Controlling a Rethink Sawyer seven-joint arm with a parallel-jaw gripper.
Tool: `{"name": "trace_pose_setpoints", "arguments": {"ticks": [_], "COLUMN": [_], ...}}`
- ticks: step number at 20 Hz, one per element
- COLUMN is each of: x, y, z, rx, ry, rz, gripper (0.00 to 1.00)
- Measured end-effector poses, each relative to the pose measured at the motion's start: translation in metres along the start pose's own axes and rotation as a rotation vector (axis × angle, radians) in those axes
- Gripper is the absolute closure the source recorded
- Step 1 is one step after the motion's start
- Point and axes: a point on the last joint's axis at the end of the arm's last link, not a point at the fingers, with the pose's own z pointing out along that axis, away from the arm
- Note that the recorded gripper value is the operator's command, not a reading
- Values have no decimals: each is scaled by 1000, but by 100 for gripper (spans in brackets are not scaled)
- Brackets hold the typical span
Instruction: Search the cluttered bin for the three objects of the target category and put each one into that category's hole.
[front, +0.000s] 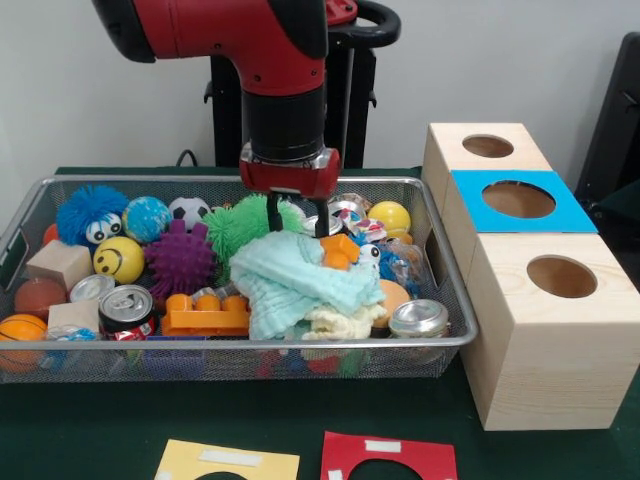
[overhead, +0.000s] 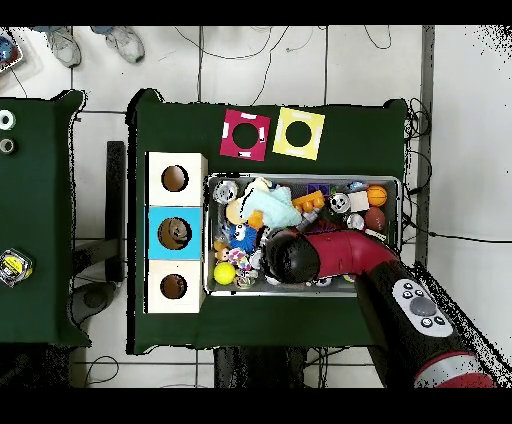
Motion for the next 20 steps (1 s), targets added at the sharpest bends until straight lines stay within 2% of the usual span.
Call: {"name": "trace_pose_setpoints", "arguments": {"ticks": [5,12,16,20], "x": [-8,-4,1,-4], "y": [18,40,42,34], "z": [11,19,20,18], "rx": [30,67,82,78], "ry": [-19,-23,-21,-38], "rz": [-36,-87,-98,-83], "gripper": [0,0,0,0]}}
